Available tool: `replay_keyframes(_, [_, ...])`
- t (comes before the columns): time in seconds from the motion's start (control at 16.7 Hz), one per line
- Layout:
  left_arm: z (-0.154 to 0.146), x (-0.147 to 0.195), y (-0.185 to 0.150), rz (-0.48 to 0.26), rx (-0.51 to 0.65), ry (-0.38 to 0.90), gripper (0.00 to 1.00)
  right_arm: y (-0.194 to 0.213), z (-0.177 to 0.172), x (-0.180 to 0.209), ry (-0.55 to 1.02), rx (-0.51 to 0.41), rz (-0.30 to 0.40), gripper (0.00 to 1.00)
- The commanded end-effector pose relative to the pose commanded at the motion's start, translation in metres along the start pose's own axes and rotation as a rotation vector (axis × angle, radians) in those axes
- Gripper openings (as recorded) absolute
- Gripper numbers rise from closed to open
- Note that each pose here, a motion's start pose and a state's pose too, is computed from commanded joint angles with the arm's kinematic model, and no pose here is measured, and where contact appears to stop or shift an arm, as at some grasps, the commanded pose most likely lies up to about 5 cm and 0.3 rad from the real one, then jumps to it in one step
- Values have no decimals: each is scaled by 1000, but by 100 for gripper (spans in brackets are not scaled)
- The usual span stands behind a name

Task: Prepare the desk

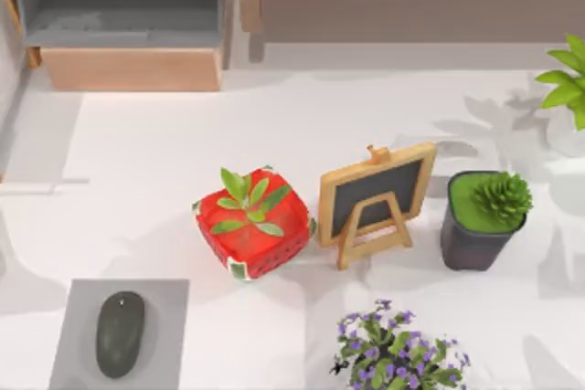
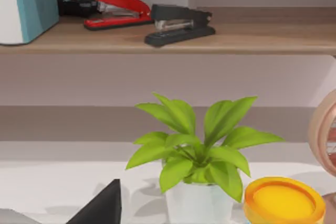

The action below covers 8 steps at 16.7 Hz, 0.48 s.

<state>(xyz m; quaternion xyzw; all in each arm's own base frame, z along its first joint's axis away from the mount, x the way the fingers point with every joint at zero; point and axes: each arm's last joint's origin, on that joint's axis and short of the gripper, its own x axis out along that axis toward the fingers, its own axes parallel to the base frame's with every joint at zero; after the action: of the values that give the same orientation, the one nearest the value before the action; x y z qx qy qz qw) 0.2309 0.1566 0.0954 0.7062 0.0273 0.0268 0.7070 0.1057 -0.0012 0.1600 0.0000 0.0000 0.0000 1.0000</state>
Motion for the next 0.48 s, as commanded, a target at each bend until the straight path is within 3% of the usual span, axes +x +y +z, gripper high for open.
replay_keyframes(0.48, [-1,24,0,1,1,3,100,0,0,0,0,0,0,100])
